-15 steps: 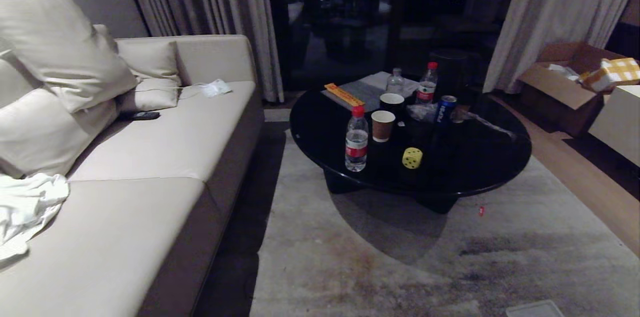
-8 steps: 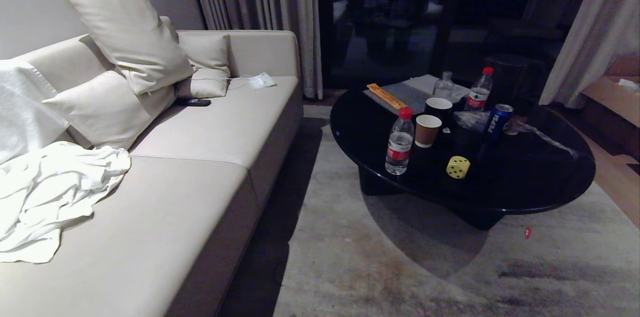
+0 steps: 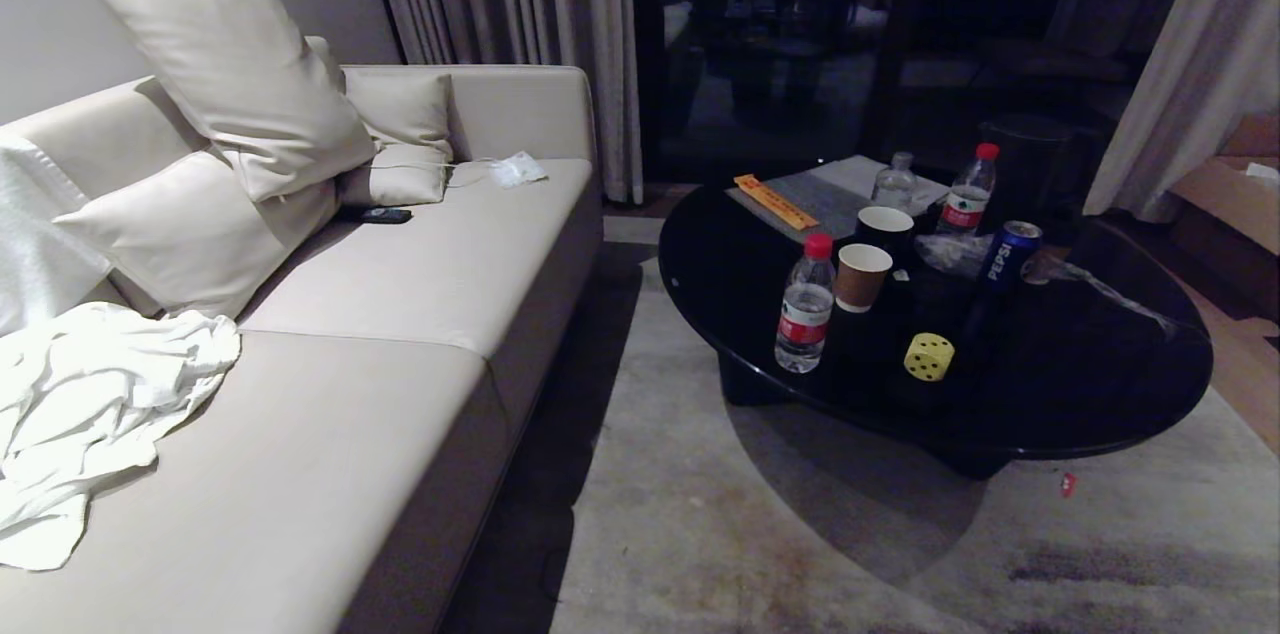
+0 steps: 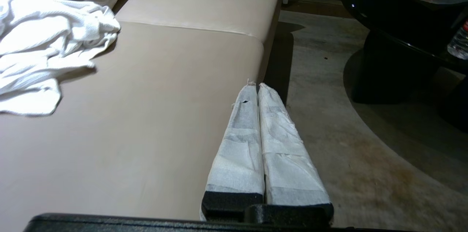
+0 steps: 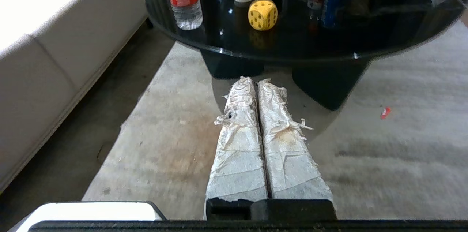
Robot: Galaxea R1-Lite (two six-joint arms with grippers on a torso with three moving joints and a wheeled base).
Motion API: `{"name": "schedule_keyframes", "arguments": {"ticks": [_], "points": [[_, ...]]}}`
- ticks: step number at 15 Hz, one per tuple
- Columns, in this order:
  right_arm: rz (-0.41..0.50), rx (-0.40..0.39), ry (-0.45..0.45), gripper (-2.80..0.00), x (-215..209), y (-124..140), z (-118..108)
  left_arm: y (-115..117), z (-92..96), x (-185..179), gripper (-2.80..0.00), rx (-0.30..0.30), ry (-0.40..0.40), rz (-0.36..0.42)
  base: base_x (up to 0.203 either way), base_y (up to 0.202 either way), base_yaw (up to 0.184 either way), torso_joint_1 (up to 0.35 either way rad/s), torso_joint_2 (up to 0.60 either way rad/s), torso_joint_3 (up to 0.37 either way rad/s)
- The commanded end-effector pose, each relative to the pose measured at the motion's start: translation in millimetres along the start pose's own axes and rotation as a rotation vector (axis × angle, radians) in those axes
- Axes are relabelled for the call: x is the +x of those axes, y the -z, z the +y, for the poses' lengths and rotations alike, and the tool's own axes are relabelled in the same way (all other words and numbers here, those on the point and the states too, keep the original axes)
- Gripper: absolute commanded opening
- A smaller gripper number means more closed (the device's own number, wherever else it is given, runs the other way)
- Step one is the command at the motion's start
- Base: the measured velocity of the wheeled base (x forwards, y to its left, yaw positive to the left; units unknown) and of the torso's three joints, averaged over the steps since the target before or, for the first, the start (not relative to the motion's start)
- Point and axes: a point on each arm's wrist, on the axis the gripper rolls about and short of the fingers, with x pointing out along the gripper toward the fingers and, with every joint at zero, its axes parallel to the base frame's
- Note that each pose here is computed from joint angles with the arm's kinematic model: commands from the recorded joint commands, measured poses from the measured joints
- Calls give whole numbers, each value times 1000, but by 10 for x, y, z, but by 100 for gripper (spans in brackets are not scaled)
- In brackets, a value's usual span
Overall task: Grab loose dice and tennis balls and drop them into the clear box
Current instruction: Pick up toys out of the box
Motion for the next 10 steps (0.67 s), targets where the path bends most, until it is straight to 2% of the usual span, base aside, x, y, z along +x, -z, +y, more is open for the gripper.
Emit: {"name": "schedule_keyframes", "arguments": {"ticks": [1,10], "points": [[2,0,-1,-280,1,0,0,4,0,2,-280,1,-1,3,180,0,1,1,5,0],[2,2,-1,-280,1,0,0,4,0,2,-280,5,1,3,182,0,0,3,4,4]]}}
